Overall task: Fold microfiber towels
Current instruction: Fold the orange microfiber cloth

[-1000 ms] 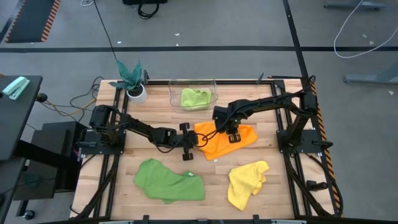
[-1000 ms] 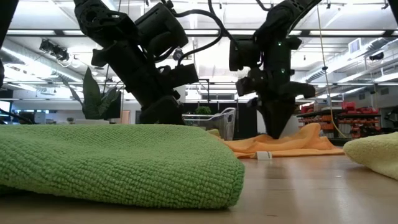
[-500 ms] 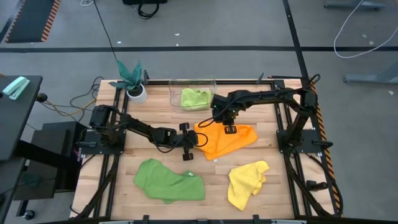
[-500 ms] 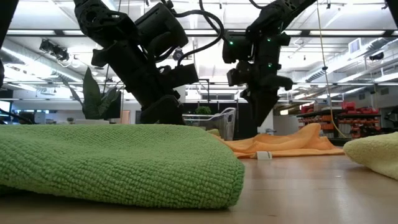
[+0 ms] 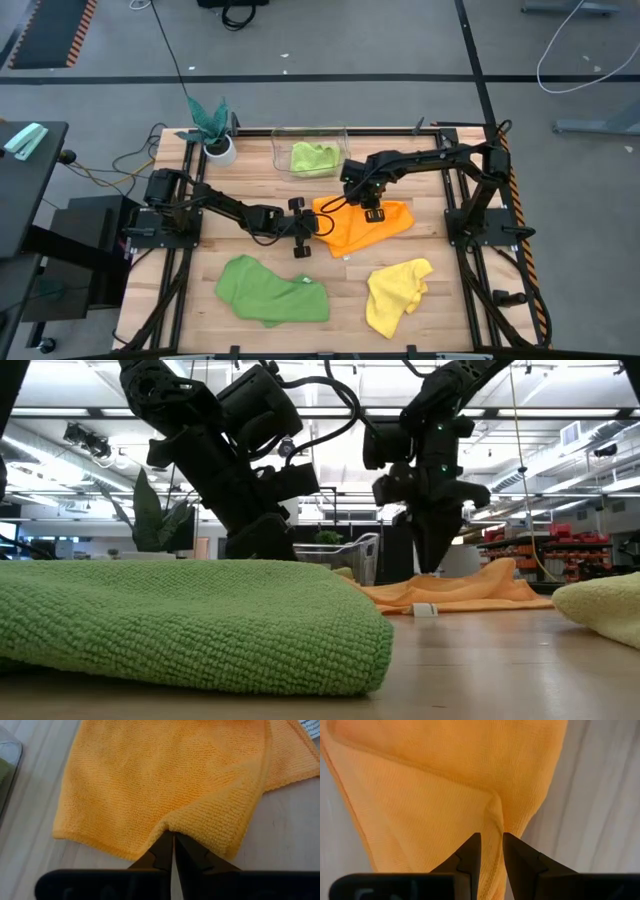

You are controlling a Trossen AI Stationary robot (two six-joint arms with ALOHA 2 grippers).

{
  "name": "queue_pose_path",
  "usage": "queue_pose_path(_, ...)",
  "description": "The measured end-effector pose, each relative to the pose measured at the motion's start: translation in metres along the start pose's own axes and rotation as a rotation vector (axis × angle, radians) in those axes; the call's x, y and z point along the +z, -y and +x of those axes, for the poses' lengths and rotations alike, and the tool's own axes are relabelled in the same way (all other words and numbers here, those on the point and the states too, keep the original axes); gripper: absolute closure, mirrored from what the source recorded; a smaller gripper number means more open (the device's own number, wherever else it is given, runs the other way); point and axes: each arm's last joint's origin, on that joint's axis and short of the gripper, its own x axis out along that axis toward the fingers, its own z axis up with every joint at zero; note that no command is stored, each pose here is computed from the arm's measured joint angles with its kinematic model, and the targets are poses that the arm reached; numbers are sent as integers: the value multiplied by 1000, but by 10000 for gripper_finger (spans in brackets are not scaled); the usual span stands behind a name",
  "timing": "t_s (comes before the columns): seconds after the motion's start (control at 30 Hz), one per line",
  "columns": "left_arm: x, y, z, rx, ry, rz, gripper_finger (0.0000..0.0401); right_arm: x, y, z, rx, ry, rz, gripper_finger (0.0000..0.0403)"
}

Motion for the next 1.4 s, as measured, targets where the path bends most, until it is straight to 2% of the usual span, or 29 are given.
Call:
queue_pose_path(0.27, 0, 0, 0, 0, 0, 0, 395, 2, 2, 1, -9, 28, 14, 315)
queue_pose_path(0.53, 0, 0, 0, 0, 0, -1, 365, 2, 3, 1, -3, 36, 20, 315)
queue_pose_path(0.9, 0, 0, 0, 0, 0, -7, 390, -8, 0, 14, 14, 14, 25, 315)
queue_pose_path(1.2, 0, 0, 0, -1, 1, -8, 371, -9, 0, 19, 8, 33, 55, 315)
queue_pose_path(1.4, 0, 0, 0, -1, 1, -8, 373, -11, -3, 19, 17, -2, 51, 314)
